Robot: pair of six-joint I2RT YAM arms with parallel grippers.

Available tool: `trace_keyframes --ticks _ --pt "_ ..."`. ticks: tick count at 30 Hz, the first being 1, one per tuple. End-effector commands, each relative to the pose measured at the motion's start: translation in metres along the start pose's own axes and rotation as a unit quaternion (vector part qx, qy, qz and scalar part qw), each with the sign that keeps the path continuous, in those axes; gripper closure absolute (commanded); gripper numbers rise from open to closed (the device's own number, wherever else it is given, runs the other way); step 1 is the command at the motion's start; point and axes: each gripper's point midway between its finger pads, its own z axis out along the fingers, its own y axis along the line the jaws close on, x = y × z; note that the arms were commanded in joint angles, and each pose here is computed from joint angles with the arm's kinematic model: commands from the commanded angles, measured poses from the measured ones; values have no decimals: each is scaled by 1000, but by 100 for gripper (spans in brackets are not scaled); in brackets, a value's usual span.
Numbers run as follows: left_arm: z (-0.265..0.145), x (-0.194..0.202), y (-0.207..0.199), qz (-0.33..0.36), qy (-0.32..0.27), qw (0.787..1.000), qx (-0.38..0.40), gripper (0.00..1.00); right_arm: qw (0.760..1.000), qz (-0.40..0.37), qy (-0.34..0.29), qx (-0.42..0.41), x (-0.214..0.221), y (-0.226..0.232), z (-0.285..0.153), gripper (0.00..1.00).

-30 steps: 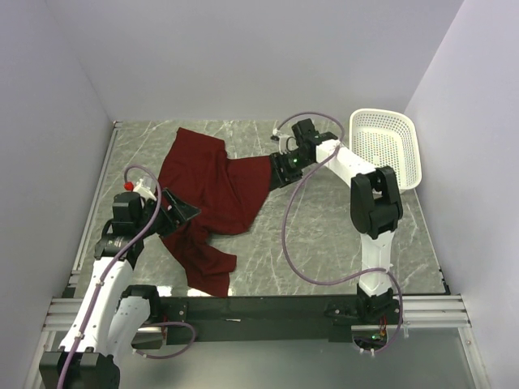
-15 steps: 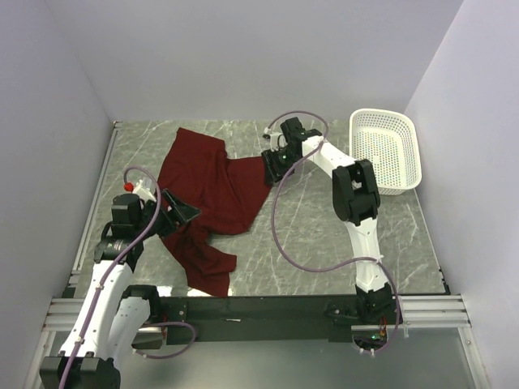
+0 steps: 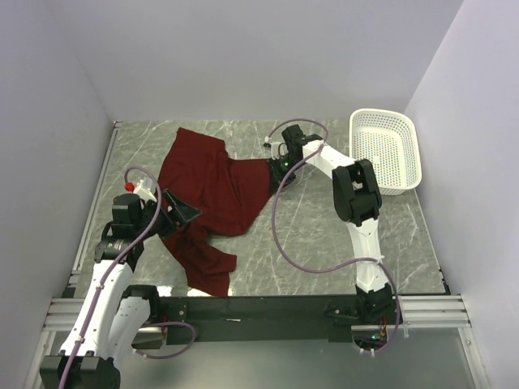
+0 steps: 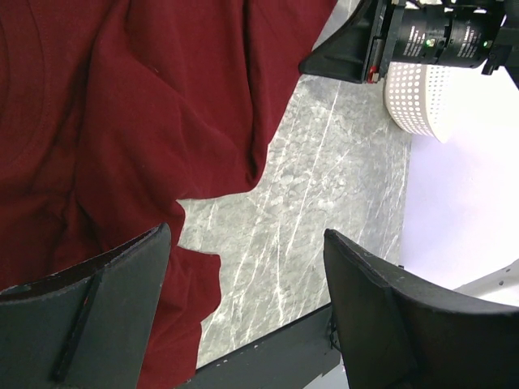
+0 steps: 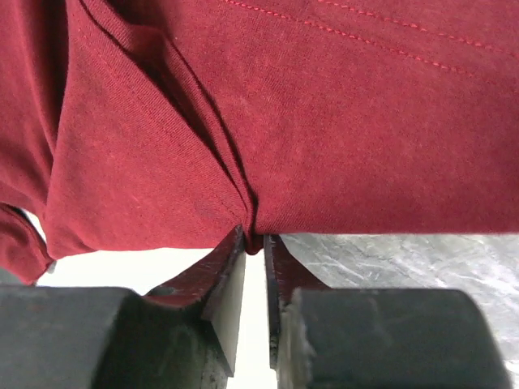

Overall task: Fold and stack the t-shirts
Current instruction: Flatten the tshirt out

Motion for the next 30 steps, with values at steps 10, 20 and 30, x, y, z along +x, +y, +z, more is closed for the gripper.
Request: trace_keyframes --ticks 10,20,30 --pt "0 -2 -7 11 -7 1000 23 18 999 -39 -33 13 -9 27 -48 89" --pt "1 -5 -10 19 -4 999 26 18 991 4 -30 -127 -4 93 -86 100" --pt "7 -2 -9 18 9 999 31 19 976 82 -68 -188 -10 102 -110 100"
